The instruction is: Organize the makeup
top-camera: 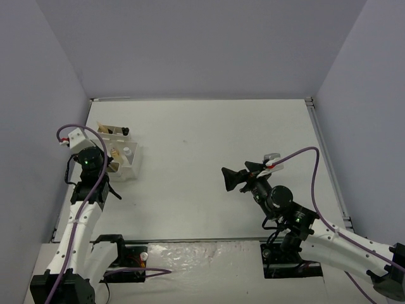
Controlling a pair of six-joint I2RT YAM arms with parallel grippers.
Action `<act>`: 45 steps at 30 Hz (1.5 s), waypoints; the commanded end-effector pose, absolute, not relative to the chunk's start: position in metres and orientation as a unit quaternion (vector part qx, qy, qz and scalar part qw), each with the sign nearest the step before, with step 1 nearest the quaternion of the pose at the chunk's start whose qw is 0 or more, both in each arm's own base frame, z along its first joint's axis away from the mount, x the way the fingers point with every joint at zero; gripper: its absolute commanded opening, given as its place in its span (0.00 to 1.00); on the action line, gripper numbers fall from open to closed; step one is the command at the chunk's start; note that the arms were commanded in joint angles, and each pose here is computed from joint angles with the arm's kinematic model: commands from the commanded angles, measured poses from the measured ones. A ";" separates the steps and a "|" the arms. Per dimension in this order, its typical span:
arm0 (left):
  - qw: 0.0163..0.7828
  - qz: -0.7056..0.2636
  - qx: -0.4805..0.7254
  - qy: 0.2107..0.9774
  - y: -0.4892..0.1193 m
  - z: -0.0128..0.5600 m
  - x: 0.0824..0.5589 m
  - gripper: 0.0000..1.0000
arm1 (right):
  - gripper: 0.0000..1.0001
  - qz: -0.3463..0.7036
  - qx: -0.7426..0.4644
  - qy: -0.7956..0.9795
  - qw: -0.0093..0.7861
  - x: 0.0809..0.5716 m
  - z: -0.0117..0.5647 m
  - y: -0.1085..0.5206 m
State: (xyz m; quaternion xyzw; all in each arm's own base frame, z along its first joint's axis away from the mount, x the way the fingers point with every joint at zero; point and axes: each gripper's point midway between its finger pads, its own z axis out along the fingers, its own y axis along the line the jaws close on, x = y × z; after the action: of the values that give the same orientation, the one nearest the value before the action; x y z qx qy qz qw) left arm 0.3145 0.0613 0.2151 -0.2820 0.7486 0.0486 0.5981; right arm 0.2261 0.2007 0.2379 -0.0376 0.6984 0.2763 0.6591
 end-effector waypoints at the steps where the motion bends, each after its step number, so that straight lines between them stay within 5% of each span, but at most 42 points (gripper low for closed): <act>1: 0.658 0.028 -0.285 0.696 0.063 0.252 0.327 0.00 | 1.00 0.289 -0.011 0.678 0.676 0.230 0.256 0.198; 9: 0.651 0.021 -0.291 0.701 0.060 0.232 0.327 0.06 | 1.00 0.291 -0.012 0.674 0.679 0.229 0.258 0.196; 15: 0.651 0.021 -0.287 0.702 0.058 0.235 0.324 0.43 | 1.00 0.294 -0.010 0.671 0.680 0.227 0.261 0.194; 21: 0.660 0.017 -0.297 0.690 0.059 0.254 0.308 0.70 | 1.00 0.289 -0.011 0.671 0.683 0.226 0.267 0.190; 30: 0.643 0.059 -0.262 0.717 0.063 0.318 0.237 0.95 | 1.00 0.202 -0.011 0.693 0.692 0.226 0.285 0.152; 45: 0.549 0.009 -0.115 0.828 0.019 0.309 0.135 0.97 | 1.00 0.136 0.039 0.712 0.688 0.203 0.325 0.082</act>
State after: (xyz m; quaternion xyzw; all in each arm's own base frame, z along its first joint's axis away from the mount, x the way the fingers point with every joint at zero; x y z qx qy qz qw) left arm 0.1592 0.0272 0.3353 -0.1592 0.7813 0.0136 0.6034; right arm 0.2096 0.1103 0.3076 0.0027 0.7184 0.1545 0.6782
